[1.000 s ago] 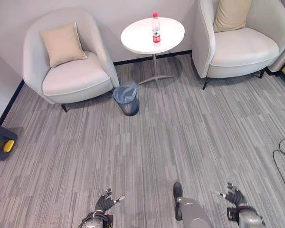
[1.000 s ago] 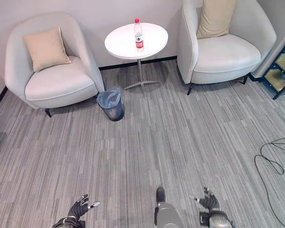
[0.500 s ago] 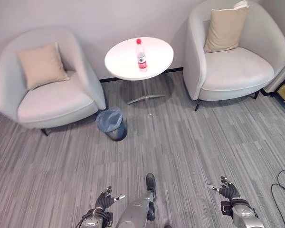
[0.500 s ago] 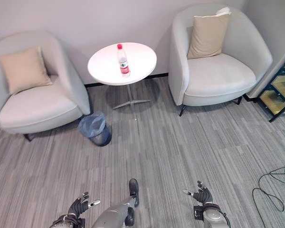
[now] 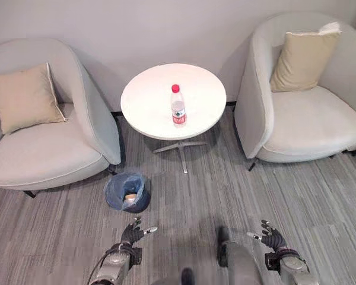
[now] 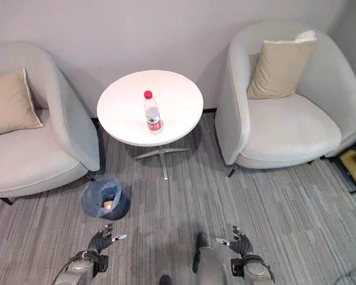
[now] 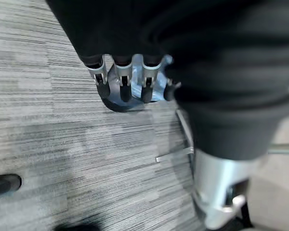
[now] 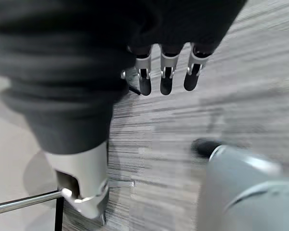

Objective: Gather garbage on tea table into small bin, then transfer packed bag to large trash can.

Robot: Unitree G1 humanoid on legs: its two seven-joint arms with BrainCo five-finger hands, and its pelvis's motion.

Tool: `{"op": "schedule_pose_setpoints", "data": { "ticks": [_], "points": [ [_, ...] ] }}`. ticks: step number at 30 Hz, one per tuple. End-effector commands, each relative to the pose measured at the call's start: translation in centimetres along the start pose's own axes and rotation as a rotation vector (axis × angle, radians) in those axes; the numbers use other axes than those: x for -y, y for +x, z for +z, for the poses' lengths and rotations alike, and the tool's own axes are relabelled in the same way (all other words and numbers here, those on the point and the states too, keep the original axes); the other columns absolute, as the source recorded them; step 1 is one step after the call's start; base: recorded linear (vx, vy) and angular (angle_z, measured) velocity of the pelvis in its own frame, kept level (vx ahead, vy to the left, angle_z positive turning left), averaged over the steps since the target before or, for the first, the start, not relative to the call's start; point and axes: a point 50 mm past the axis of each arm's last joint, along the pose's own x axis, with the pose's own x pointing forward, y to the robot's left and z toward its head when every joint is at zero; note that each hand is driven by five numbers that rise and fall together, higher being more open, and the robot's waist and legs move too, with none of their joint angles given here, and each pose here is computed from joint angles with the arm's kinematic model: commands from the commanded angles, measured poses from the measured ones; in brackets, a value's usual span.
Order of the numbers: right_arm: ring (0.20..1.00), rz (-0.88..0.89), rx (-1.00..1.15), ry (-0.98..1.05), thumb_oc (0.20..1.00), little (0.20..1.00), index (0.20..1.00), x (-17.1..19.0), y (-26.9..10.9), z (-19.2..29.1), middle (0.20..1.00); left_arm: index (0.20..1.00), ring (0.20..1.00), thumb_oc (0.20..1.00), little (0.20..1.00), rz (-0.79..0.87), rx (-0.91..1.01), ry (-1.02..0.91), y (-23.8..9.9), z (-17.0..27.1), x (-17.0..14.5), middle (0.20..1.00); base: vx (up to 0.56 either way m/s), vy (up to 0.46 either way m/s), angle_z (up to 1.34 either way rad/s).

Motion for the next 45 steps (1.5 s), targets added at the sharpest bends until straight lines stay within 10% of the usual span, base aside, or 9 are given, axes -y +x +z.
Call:
{"op": "schedule_pose_setpoints", "data": {
  "ticks": [1, 23, 45],
  "points": [
    [1.0, -0.04, 0.087, -0.037, 1.0, 1.0, 1.0, 1.7, 0.4, 2.2, 1.0, 1.0, 1.0, 1.0, 1.0, 0.0, 0.057, 0.054, 0.1, 0.9, 0.0, 1.0, 0.43, -0.144, 0.57],
    [1.0, -0.029, 0.13, -0.156, 1.0, 1.0, 1.0, 2.6, -0.2, 2.7, 1.0, 1.0, 1.0, 1.0, 1.0, -0.043, 0.02, 0.089, 0.2, 0.4, 1.0, 1.0, 0.26, -0.055, 0.33],
    [1.0, 0.143, 0.89, -0.597, 1.0, 1.0, 1.0, -4.0, -3.5, 20.3, 1.0, 1.0, 1.0, 1.0, 1.0, 0.029, 0.017, 0.101, -0.6, -0.7, -1.8, 1.0, 0.11, 0.074, -0.03]
  ]
}}
